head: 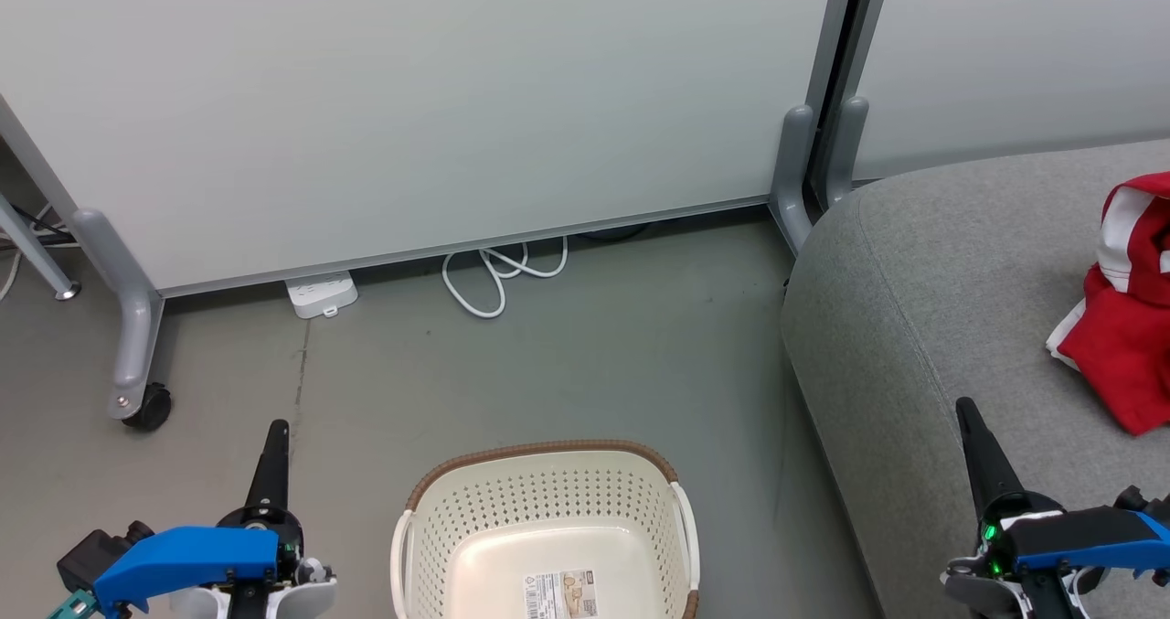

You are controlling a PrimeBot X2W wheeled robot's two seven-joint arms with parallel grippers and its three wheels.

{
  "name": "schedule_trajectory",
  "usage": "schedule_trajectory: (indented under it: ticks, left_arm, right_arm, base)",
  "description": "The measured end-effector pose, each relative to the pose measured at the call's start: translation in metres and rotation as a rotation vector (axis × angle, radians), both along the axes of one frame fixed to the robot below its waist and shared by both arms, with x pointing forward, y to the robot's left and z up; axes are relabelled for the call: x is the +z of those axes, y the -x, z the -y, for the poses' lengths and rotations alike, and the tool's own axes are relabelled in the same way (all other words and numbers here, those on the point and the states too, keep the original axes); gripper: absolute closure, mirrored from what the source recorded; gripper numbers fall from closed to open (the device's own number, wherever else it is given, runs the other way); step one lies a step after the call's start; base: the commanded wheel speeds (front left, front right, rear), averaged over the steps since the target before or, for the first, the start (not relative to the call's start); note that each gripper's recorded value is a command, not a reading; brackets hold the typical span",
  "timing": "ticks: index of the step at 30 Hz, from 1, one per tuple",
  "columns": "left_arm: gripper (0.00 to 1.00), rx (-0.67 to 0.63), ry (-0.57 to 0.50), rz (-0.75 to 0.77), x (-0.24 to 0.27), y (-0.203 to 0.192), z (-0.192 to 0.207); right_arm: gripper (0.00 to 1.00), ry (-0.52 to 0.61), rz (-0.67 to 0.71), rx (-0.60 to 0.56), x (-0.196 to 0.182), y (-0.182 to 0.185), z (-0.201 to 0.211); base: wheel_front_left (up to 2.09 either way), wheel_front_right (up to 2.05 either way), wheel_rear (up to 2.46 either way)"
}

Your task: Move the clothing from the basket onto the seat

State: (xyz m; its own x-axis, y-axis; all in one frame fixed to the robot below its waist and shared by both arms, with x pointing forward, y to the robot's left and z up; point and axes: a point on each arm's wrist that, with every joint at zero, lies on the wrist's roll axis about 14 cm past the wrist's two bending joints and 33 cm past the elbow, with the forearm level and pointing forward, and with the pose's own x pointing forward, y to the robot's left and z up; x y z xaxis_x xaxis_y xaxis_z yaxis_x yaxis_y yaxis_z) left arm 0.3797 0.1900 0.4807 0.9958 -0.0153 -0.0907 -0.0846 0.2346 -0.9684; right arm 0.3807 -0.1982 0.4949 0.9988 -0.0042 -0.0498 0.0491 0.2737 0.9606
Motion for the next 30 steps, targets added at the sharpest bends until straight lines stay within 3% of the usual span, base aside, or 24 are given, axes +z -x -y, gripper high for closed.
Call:
schedule_trajectory:
  ticks: [30]
  left_arm:
    - [1.0, 0.024, 0.198, 0.062, 0.019, -0.007, -0.009]
  right_arm:
    - [1.0, -0.234, 0.034, -0.003, 0.008, -0.006, 0.001]
  base:
    - [0.0, 0.0, 0.0]
